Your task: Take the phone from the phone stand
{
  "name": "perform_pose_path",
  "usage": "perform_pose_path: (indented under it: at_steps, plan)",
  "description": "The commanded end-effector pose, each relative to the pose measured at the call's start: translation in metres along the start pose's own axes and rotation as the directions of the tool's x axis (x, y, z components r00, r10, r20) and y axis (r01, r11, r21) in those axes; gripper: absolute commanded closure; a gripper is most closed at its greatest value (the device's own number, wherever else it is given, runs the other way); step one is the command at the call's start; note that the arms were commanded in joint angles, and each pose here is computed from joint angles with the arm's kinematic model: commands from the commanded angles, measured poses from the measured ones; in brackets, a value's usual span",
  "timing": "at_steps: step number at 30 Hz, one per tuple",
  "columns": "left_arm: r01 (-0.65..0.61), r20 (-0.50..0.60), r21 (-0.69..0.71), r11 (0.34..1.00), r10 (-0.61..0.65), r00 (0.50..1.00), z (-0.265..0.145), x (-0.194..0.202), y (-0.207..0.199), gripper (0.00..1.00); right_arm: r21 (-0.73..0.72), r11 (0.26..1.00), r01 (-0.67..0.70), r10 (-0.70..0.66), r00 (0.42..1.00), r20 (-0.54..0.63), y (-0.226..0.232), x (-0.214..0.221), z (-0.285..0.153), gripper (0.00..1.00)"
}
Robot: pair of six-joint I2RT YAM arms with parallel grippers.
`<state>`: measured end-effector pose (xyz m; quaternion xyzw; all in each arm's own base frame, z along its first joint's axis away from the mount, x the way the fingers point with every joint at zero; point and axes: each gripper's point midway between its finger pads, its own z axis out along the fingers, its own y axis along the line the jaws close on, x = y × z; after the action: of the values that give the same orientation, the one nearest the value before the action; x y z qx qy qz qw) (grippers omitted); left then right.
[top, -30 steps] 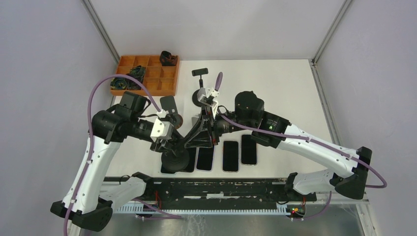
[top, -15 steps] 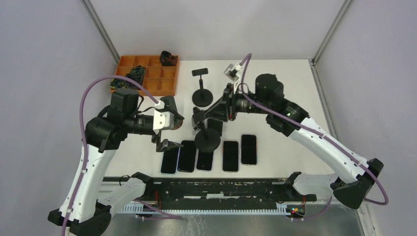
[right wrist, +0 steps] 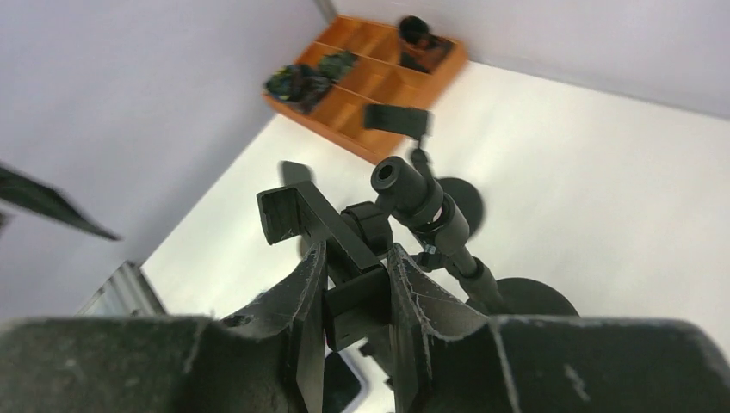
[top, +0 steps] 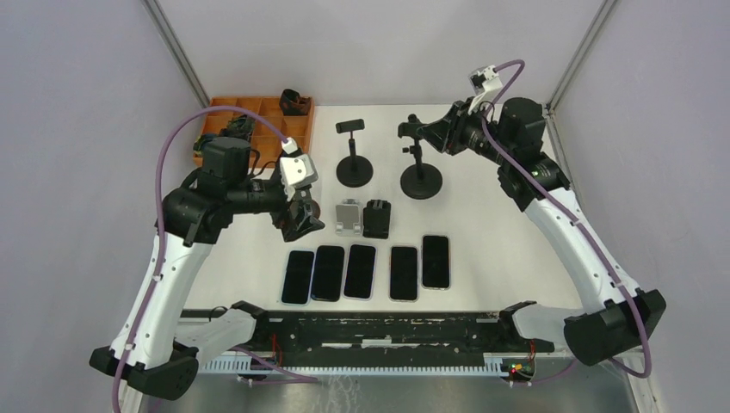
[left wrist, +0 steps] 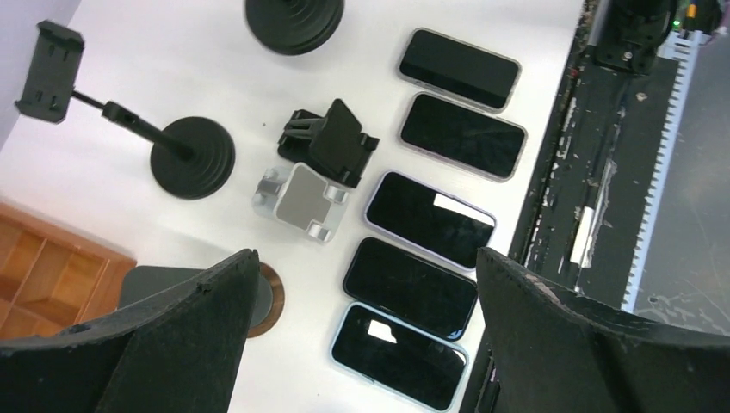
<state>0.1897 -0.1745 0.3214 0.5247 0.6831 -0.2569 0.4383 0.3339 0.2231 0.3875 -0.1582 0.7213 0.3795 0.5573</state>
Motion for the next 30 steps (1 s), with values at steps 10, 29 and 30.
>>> perform_pose_path:
  at_steps: [10,29,30]
  plan:
    - [0.085,-0.046,-0.139,0.987,-0.092,0.995,0.007,0.020,0.024,0.00,0.027,0.998,0.054,-0.058,0.986,0.159,-0.080,0.014,0.029,1.00]
    - [0.132,-0.063,-0.246,0.960,-0.151,0.986,0.019,0.040,0.054,0.00,0.083,0.994,0.070,-0.084,0.981,0.173,-0.102,0.049,0.010,0.54]
    - [0.140,-0.057,-0.265,0.954,-0.161,0.985,0.018,0.041,0.060,0.00,0.099,0.993,0.070,-0.086,0.983,0.163,-0.103,0.051,0.006,0.44]
